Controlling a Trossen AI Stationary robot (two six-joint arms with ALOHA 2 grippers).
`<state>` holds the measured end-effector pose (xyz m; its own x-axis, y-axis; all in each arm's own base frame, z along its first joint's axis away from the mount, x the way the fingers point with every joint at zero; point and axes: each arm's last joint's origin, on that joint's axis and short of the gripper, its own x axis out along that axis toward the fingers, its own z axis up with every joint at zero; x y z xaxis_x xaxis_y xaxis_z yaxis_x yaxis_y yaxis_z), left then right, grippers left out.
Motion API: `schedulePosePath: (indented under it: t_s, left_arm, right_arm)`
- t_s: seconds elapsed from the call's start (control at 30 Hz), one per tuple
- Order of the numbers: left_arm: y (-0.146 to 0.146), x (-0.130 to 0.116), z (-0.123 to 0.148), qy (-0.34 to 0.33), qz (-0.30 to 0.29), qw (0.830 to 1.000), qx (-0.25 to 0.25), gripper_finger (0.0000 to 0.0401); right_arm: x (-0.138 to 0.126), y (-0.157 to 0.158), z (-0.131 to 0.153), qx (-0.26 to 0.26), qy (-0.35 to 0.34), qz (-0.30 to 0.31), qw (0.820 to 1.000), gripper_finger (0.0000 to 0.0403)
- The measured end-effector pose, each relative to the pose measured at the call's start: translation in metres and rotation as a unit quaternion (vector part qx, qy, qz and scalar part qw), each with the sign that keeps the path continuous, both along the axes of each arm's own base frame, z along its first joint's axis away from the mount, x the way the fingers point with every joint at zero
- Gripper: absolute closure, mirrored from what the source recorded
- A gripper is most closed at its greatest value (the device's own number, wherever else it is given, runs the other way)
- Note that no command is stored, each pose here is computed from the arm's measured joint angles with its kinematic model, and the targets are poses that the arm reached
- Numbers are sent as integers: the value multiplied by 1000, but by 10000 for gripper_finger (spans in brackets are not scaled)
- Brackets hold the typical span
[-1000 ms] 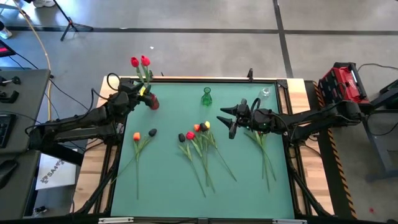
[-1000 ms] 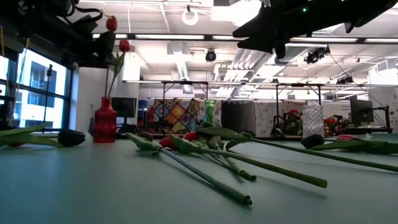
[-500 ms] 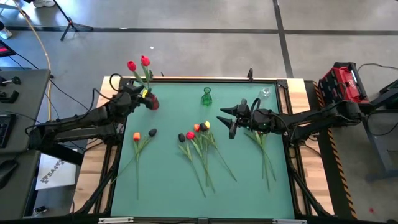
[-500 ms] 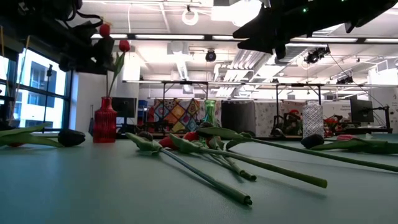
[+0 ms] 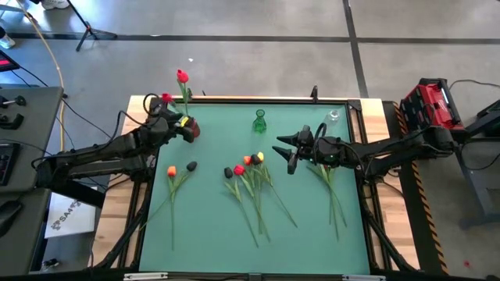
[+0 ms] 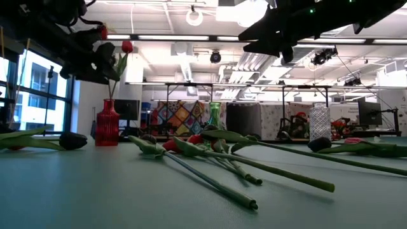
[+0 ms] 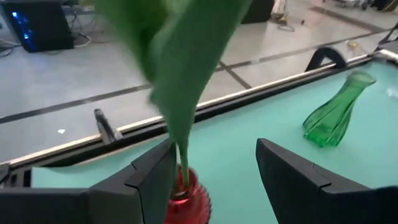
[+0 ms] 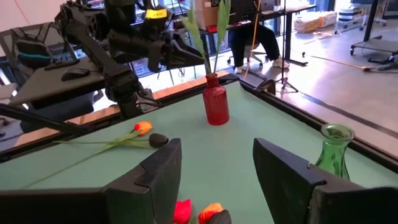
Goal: Sort flowers into vase by color
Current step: Put the red tulip into the red vase
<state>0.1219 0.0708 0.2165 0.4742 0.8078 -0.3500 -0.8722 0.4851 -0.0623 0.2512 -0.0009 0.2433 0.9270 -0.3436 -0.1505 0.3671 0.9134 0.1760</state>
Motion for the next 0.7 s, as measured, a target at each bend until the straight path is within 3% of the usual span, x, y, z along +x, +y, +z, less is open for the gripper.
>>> schedulePosePath:
  t_s: [0.23, 0.7]
  left_arm:
    - [-1, -3, -3, 28, 1, 999, -20, 189]
    - [-3, -8, 32, 42, 17, 999, -21, 189]
  right_arm:
    - [0, 0, -3, 20, 7, -4, 1000, 215]
    - [-1, 0, -4, 22, 13, -5, 1000, 215]
